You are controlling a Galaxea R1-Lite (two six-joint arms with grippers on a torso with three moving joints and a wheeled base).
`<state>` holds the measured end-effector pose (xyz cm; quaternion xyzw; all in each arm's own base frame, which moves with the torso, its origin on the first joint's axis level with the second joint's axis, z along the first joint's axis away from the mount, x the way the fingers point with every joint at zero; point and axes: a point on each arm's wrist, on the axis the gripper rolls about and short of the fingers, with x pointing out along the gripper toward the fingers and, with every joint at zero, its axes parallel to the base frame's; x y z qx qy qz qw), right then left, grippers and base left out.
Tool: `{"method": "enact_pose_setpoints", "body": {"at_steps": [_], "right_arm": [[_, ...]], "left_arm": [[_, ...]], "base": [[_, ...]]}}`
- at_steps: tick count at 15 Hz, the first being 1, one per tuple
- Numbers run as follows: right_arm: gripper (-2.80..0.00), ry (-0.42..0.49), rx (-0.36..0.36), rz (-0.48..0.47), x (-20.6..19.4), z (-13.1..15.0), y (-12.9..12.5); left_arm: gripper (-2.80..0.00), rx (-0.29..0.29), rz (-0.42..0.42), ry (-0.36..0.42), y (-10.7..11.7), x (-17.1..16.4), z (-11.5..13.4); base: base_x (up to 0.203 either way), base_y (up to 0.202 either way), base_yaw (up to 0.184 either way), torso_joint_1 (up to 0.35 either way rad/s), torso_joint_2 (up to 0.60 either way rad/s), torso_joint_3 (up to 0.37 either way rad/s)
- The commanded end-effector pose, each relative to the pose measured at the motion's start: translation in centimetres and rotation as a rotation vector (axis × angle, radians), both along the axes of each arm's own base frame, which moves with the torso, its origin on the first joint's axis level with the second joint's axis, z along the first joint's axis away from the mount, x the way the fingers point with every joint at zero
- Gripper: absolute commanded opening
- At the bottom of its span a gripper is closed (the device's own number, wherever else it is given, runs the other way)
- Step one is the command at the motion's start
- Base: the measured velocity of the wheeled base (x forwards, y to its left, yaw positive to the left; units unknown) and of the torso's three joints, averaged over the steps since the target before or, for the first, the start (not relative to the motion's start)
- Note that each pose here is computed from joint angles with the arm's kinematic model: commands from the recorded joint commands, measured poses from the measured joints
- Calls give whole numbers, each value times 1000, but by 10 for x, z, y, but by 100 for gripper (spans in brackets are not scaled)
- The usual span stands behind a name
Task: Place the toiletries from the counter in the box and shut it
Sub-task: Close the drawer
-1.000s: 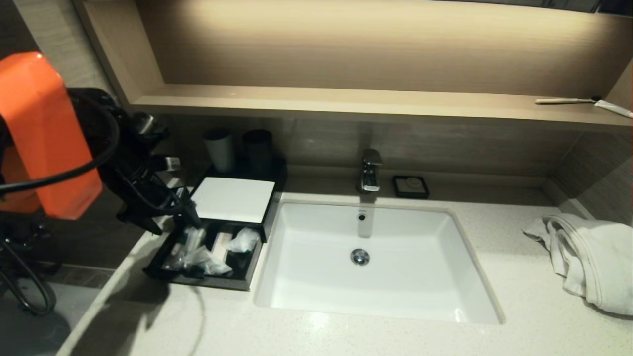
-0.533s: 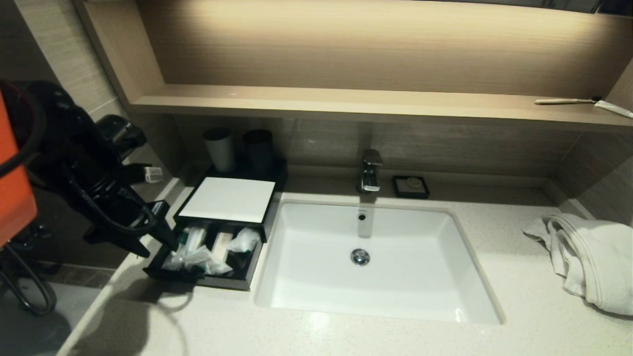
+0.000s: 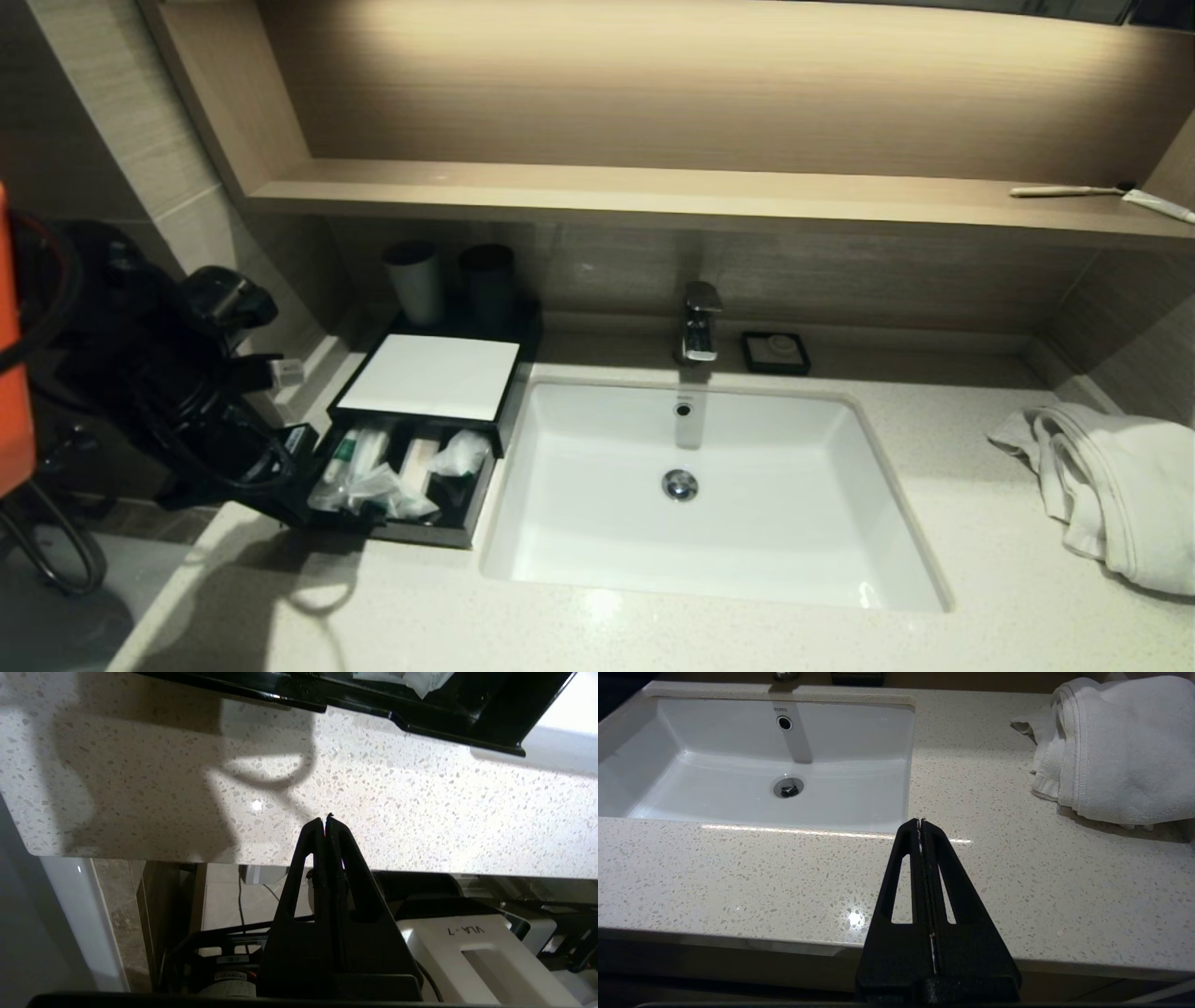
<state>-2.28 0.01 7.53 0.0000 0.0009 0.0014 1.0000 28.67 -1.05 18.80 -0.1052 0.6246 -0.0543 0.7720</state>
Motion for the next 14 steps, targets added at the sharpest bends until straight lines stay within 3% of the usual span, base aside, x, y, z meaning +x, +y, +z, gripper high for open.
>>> {"method": "enact_pose_setpoints", "body": {"at_steps": [1,11,14], "right_arm": [[-280,0,0,0,0,0,0],[-280,0,0,0,0,0,0],[-280,0,0,0,0,0,0]], "left_arm": [[-280,-2,13,21,0,2,-10],[-280,23,35,50,1,-5,-34],[-280,29,38,22,1,-1,-47]], "base": [[0,0,0,0,0,0],[0,0,0,0,0,0],[0,0,0,0,0,0]]}}
